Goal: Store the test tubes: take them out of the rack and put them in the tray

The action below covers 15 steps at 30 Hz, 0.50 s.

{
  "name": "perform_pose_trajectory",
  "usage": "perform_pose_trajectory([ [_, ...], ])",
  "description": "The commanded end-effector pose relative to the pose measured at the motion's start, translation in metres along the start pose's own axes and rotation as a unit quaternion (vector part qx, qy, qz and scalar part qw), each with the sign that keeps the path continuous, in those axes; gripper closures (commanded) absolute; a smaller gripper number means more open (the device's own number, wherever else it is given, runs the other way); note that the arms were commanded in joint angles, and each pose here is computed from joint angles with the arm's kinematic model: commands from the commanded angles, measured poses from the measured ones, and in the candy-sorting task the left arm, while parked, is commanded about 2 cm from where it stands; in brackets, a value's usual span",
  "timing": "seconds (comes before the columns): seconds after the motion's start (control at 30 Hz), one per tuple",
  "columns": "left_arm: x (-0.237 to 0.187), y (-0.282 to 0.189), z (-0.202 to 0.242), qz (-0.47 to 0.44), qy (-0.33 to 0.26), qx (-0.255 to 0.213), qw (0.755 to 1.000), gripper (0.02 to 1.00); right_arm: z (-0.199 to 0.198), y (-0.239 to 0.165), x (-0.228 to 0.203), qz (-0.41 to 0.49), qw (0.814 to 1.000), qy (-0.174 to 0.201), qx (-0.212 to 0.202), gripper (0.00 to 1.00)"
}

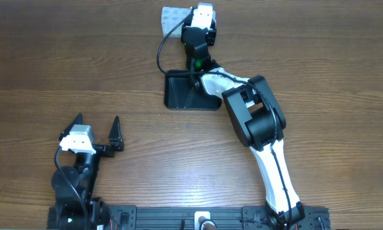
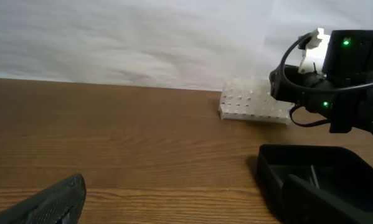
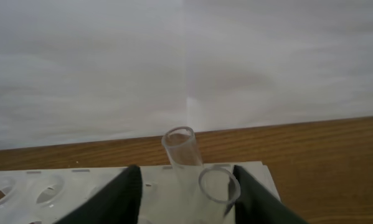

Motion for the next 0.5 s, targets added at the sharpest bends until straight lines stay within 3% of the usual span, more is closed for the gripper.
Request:
perform_pose_trajectory([
  [0.03, -0.0011, -0.0001, 0.0004, 0.000, 0.005, 0.000, 1.000, 0.018, -0.0017, 0.0049, -0.0002, -0.005, 1.000, 0.005, -0.002, 0.610],
  [0.5, -0.0011, -0.0001, 0.0004, 0.000, 0.005, 0.000, 1.000, 0.018, -0.0012, 0.0047, 0.0033, -0.014, 1.000, 0.009, -0.001, 0.801],
])
Point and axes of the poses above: each gripper's point midway between its finger pads, its own y axis out along the fingers, its own z axis along the line the jaws close on, x = y × z, the point moved 5 cm from there along -y, back along the fingers, and after that the axes turned 3 degrees about -y, right-handed, at the moved point
